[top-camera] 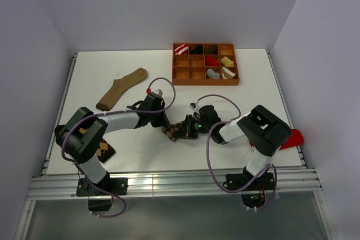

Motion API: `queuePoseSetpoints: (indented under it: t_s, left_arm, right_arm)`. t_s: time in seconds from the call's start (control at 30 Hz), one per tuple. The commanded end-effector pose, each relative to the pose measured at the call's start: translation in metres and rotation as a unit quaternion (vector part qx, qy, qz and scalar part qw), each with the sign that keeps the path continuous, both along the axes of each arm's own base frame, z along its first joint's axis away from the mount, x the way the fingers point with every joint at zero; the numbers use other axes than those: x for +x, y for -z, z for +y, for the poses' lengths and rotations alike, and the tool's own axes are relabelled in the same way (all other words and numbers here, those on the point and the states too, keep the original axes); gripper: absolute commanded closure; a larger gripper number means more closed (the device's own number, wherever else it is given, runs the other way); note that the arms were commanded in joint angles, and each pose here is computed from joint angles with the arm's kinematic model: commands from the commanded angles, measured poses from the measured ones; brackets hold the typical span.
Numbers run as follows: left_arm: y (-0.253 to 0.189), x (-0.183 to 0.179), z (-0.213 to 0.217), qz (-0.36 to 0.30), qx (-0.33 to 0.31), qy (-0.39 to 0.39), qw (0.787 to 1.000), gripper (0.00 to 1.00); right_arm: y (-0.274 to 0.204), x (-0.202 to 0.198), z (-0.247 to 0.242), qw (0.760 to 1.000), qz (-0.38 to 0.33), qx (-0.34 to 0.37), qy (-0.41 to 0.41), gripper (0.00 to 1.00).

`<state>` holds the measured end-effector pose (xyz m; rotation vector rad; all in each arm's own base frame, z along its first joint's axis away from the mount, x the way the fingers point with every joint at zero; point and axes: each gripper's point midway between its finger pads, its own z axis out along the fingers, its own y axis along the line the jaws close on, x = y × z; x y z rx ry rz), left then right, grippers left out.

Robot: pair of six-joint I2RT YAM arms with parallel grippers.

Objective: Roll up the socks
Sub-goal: Roll the sock at the center of the board.

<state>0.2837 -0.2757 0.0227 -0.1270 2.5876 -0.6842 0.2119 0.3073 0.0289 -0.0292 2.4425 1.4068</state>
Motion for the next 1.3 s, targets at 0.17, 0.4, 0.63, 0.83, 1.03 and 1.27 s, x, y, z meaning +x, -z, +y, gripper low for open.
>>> queuePoseSetpoints:
  t_s: [0.17,0.4,0.63,0.83,1.03,1.27]
  left_arm:
    - [-0.008,0.003,0.022,-0.019,0.020,-0.060,0.998,1.00]
    - [-0.013,0.004,0.037,-0.029,0.026,-0.106,0.994,1.00]
    - [-0.011,0.003,0.041,-0.024,0.024,-0.126,0.991,1.00]
    - [-0.008,-0.001,0.038,-0.015,0.010,-0.127,0.992,0.99]
    - [-0.016,0.000,0.036,-0.023,-0.003,-0.128,0.991,0.76]
    - [-0.052,0.006,0.043,-0.056,-0.031,-0.165,0.984,0.26]
  right_arm:
    - [0.020,-0.019,-0.022,0.998,0.040,-0.047,0.022,1.00]
    - [0.021,-0.025,-0.023,0.997,0.061,-0.035,0.029,1.00]
    - [0.012,-0.022,-0.027,0.997,0.042,-0.041,0.040,1.00]
    - [0.030,-0.026,-0.026,0.995,0.077,-0.047,0.038,1.00]
    - [0.045,-0.028,-0.020,0.993,0.105,-0.043,0.028,1.00]
    - [0.049,-0.026,-0.024,0.992,0.105,-0.063,0.036,1.00]
